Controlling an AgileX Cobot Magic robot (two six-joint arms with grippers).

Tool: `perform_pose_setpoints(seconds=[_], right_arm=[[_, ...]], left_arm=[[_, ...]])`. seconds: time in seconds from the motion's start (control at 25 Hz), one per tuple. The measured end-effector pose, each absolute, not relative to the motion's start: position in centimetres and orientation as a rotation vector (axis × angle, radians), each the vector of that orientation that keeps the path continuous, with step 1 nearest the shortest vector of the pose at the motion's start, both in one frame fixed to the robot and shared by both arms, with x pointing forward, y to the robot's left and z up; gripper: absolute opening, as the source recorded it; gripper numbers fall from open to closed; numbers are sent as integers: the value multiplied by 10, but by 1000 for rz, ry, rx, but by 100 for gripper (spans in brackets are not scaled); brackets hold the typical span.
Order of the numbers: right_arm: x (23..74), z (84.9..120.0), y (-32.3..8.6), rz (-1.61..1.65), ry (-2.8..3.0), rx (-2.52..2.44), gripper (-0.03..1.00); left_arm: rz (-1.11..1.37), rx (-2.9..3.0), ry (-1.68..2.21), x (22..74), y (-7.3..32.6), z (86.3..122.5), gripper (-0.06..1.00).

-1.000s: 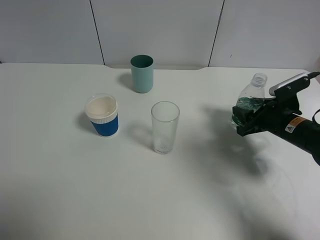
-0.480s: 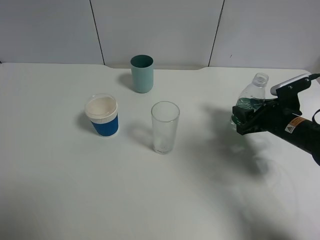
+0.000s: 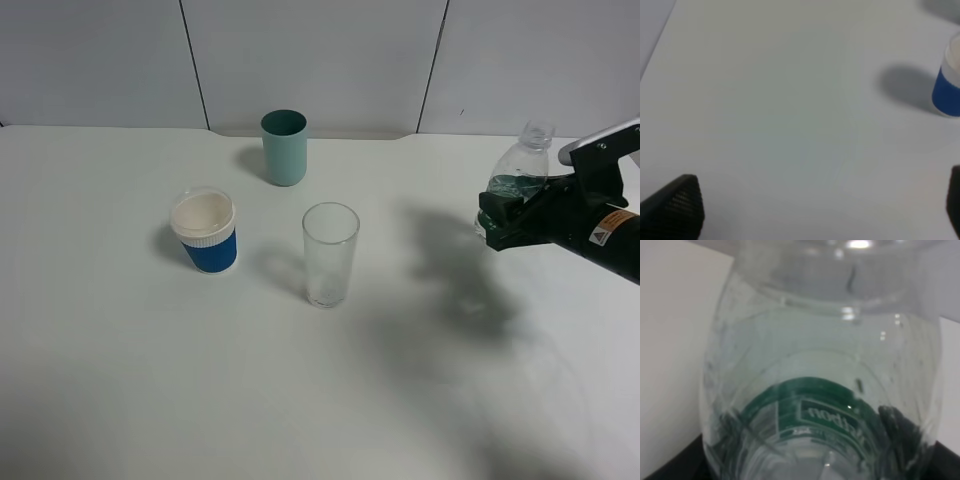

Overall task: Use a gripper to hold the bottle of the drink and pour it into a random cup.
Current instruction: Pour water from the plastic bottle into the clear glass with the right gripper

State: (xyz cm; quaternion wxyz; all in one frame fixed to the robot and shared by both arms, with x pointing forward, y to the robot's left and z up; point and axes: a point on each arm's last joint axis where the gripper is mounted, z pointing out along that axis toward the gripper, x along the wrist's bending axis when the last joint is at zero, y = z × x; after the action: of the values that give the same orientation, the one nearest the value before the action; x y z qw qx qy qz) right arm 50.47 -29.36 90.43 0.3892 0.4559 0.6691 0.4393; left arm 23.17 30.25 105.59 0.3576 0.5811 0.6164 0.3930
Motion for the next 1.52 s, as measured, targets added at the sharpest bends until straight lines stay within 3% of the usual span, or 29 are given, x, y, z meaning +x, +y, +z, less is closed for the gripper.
perform_pose_setpoints(seconds=[0.56,1.2,1.52], right_arm=[[511,969,-300,1015,1660,1271,55],[541,1032,-199,992,1952,906,55],[540,1032,-170,929,2068,804,55]], left_arm=[[1014,1500,1591,232,303,1056,98],[1014,1500,1591,232,303,1056,98],[1014,1500,1591,232,303,1056,98]])
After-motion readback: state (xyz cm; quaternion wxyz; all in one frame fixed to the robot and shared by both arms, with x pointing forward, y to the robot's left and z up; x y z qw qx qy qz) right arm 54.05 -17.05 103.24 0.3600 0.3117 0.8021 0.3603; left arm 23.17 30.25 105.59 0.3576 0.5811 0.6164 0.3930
